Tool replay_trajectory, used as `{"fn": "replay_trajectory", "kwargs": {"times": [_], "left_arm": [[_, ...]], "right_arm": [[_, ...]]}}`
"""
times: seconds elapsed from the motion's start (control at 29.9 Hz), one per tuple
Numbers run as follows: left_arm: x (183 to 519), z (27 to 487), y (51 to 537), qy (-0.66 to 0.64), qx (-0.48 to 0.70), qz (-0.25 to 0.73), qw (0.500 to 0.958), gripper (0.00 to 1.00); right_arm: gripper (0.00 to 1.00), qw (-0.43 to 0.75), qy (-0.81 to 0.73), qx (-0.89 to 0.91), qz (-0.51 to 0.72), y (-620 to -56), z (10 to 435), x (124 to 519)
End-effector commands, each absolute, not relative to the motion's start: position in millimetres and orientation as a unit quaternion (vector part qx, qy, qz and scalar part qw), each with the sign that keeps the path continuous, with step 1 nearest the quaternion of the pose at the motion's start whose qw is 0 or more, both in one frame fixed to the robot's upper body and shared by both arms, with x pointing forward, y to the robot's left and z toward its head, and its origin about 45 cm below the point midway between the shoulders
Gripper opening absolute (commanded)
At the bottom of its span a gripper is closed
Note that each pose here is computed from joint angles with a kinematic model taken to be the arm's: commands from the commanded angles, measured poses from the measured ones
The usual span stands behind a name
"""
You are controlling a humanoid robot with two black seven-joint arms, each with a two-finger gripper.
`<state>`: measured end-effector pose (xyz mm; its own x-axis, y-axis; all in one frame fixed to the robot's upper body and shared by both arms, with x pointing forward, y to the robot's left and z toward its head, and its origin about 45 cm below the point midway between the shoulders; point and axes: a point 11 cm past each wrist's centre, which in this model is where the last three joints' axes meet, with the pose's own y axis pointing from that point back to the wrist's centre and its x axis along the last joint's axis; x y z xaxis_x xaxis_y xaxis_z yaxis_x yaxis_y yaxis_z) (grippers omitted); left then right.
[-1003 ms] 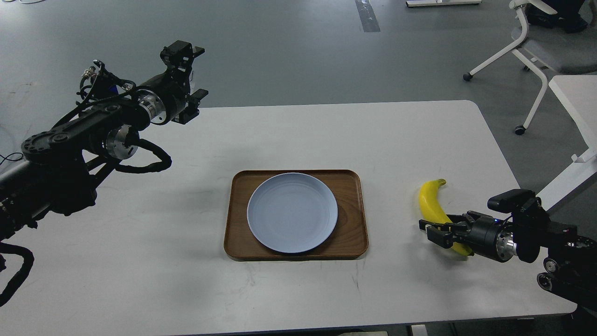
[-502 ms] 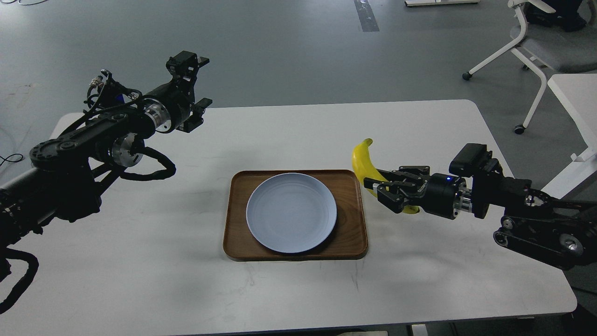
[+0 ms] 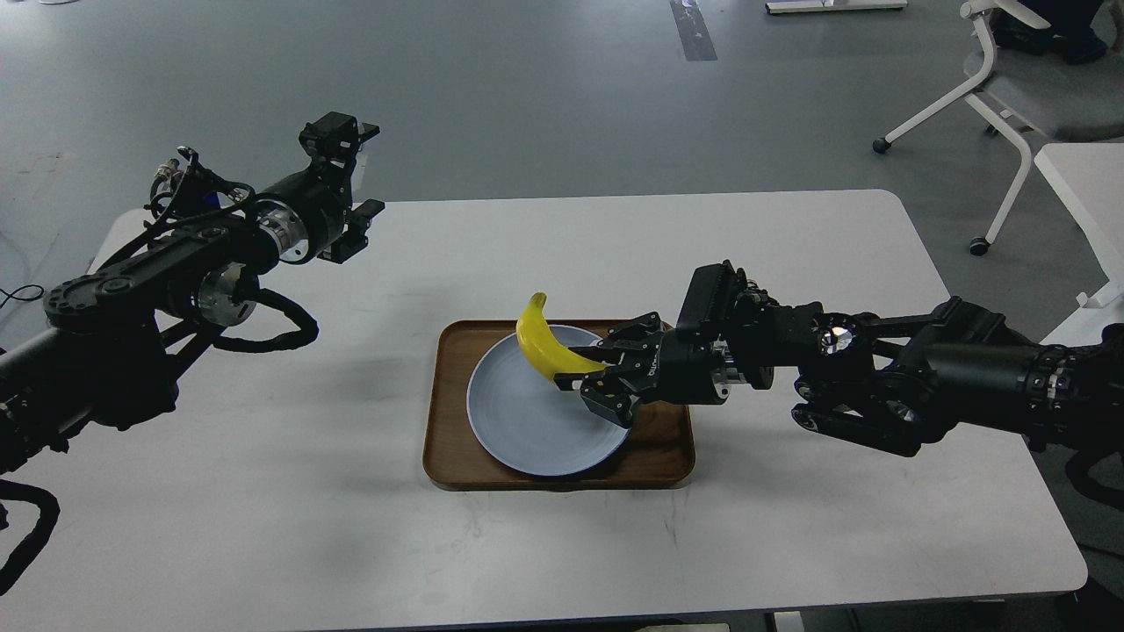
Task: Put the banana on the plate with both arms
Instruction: 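Lower the banana onto the plate and open the right gripper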
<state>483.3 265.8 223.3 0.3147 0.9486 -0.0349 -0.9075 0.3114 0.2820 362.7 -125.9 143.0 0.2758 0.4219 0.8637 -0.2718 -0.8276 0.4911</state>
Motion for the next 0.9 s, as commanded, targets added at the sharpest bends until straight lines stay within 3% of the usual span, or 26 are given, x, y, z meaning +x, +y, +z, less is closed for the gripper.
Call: {"fn": "replay_trajectory", "kwargs": {"times": [0.0, 0.13, 0.2, 0.27, 0.33, 0.6, 0.87], "left_arm": [[483.7, 224.9, 269.8, 0.096, 0.105, 0.578, 0.803, 0.98], [484.1, 226.6, 273.0, 0.097, 0.104, 0.580, 0.802, 0.98], [484.6, 228.1, 273.8, 0.097, 0.100, 0.581, 0.802, 0.98], [484.1, 228.7, 272.7, 0.102, 0.097, 0.575, 0.806, 0.98], [483.7, 228.7, 271.6, 0.103, 0.096, 0.570, 0.809, 0.98], [484.4, 230.5, 271.8, 0.101, 0.095, 0.570, 0.810, 0.98], [484.9, 228.5, 269.5, 0.098, 0.100, 0.572, 0.808, 0.98]], "right_arm": [[0.00, 0.285, 0.061, 0.744, 0.601, -111.6, 137.8, 360.5], [0.01, 0.296, 0.066, 0.742, 0.598, -115.4, 129.9, 361.1], [0.28, 0.296, 0.063, 0.746, 0.593, -115.8, 127.2, 359.2], [0.74, 0.297, 0.060, 0.751, 0.587, -118.7, 121.3, 354.9], [0.96, 0.296, 0.057, 0.752, 0.587, -119.9, 120.5, 354.4], [0.99, 0.290, 0.030, 0.757, 0.585, -116.1, 128.5, 361.4], [0.98, 0.196, -0.289, 0.831, 0.432, -124.9, 232.4, 439.5]]}}
